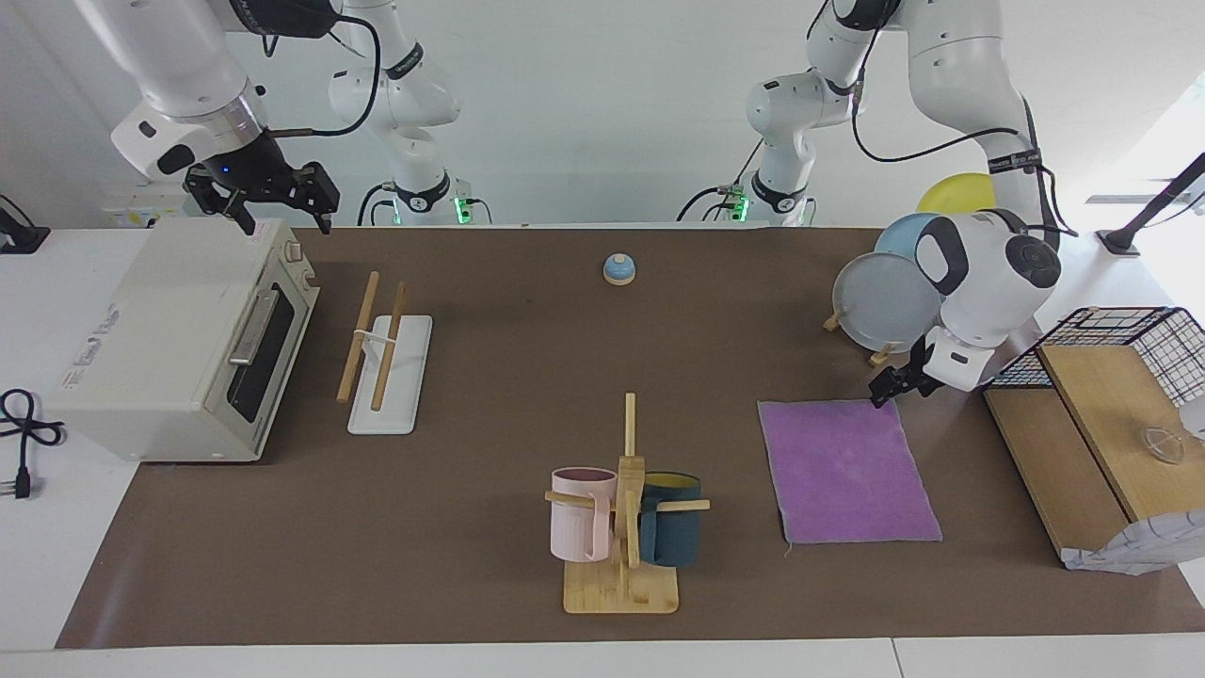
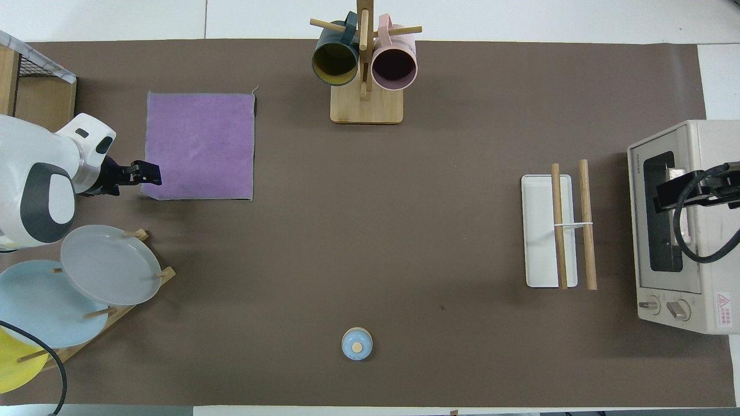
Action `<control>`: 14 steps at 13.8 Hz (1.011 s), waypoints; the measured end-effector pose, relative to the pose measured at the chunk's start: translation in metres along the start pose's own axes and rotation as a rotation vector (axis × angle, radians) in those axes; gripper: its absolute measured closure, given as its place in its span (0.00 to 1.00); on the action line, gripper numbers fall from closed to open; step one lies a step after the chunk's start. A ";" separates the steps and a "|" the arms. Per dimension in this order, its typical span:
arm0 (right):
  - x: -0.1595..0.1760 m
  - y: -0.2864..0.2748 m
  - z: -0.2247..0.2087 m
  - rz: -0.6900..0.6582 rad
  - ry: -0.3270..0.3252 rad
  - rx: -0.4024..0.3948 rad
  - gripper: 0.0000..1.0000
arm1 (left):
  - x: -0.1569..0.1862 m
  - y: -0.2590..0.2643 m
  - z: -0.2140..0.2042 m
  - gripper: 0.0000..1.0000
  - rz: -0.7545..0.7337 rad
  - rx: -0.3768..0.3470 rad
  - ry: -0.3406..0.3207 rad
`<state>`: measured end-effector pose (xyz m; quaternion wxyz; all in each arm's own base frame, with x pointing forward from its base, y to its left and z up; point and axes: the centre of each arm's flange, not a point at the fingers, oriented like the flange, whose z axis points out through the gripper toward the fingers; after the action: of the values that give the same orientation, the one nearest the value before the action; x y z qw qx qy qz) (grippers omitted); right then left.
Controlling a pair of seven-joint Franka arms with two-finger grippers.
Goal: Fold towel and hang on rack
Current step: 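Move the left gripper to the near edge of the purple towel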
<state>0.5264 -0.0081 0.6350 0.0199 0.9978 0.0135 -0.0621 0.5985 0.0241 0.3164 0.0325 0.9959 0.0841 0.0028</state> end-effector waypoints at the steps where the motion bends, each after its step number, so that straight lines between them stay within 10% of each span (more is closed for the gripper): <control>1: 0.000 0.000 0.000 0.000 0.000 0.000 0.00 | 0.001 -0.001 0.009 0.00 -0.013 -0.013 -0.003; 4: 0.000 0.000 0.000 0.000 0.000 0.000 0.00 | 0.002 -0.006 0.015 0.04 -0.033 -0.024 -0.010; 14: 0.000 0.000 0.000 0.000 0.000 0.000 0.00 | 0.001 -0.015 0.015 0.67 -0.050 -0.024 -0.035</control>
<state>0.5264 -0.0081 0.6350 0.0199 0.9978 0.0135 -0.0621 0.5975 0.0378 0.3001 0.0458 0.9930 0.1081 -0.0144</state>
